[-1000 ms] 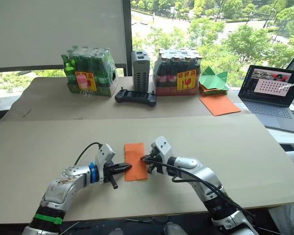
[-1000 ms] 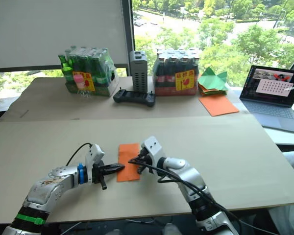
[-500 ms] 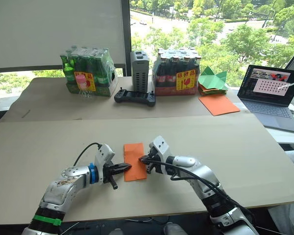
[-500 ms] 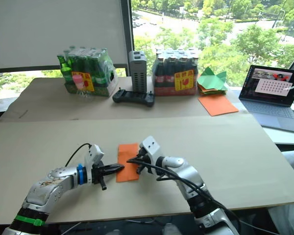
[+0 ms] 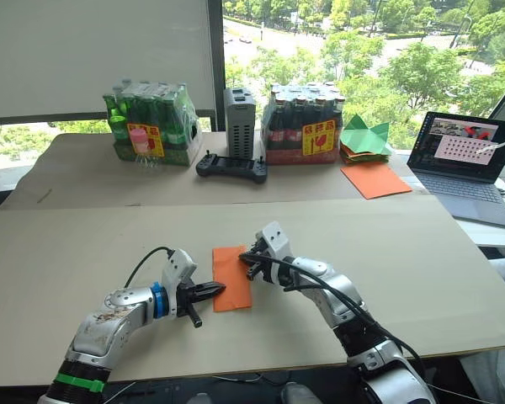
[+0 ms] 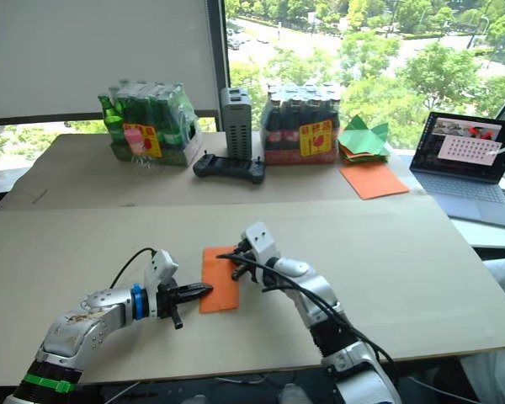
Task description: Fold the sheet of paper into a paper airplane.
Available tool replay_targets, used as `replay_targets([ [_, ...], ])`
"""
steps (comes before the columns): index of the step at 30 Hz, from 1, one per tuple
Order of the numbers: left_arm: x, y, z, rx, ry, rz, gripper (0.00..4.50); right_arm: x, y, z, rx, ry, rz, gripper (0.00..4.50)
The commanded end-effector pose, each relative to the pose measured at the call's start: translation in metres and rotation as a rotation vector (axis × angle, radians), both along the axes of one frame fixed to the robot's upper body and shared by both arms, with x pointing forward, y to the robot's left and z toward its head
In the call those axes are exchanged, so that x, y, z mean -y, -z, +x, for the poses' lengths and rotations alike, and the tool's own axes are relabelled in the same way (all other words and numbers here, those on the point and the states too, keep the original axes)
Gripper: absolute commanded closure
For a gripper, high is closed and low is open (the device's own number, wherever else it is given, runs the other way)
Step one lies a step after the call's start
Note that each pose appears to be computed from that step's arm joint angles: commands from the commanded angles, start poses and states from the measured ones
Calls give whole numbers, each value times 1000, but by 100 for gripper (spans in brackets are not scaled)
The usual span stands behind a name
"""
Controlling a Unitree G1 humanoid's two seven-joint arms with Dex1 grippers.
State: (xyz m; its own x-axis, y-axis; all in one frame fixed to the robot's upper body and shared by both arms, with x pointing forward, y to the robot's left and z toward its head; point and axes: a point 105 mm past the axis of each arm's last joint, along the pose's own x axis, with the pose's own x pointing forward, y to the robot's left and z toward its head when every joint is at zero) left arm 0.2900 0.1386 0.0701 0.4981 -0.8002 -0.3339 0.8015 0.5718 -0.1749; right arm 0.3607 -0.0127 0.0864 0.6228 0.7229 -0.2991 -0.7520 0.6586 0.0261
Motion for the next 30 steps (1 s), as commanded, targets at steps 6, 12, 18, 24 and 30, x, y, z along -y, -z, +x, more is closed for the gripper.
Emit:
replay_targets([
  [6,-1,12,-6,-52,-2,23,446,-2,4,6,4,31,-22,450],
  [12,-1,12,-6,-52,-5,21,446,-6,2,12,14,52,-13,450],
  [18,0,12,-7,-51,-7,18,446,-7,2,17,19,78,-8,450],
  [24,-1,12,-7,-51,-11,18,446,-7,6,15,17,72,-20,450],
  [30,0,12,-7,-52,-11,16,446,-3,7,17,16,88,-20,450],
])
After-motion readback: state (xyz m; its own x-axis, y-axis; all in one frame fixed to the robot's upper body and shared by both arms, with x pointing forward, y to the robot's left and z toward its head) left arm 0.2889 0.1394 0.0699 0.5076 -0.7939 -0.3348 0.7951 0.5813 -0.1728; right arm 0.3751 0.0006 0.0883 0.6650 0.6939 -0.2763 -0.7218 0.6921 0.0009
